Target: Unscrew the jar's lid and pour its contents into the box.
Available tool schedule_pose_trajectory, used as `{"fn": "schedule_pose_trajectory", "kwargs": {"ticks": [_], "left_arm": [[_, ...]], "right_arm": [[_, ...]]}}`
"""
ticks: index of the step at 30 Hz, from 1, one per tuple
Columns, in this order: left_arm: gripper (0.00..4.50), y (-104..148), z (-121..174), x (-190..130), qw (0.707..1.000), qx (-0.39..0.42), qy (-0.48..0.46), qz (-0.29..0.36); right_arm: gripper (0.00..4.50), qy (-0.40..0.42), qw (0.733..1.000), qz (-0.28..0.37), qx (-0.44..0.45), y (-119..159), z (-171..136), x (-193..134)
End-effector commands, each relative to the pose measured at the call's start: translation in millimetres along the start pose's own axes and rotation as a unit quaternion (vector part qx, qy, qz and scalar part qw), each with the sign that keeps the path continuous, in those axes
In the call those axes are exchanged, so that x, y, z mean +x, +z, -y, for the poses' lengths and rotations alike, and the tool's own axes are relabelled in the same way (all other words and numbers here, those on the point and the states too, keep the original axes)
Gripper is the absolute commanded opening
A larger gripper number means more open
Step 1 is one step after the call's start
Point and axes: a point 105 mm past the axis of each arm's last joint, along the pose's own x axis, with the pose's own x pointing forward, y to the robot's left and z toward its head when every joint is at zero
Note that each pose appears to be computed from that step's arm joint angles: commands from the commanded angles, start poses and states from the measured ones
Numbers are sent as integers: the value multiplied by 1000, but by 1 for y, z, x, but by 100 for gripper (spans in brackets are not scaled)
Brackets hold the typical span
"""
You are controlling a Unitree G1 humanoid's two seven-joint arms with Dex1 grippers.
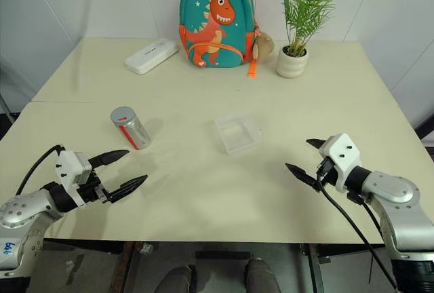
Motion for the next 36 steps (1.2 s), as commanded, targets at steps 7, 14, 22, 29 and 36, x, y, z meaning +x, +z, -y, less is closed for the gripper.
{"fn": "schedule_pose_trajectory", "kwargs": {"ticks": [7,14,22,29,36], "left_arm": [[448,2,7,-26,997,-11,79,3],[448,-17,-4,-42,967,-43,251,6],[448,-9,-21,7,957,-53,278,66],[448,-5,-39,26,951,-43,294,84],[448,0,-46,54,949,-45,296,100]], "right_arm": [[450,51,998,45,4,15,-13,27],[450,126,983,136,2,60,-37,50],[450,153,963,222,-20,115,-47,69],[450,153,959,240,-2,125,-56,67],[450,154,959,239,6,122,-61,64]]}}
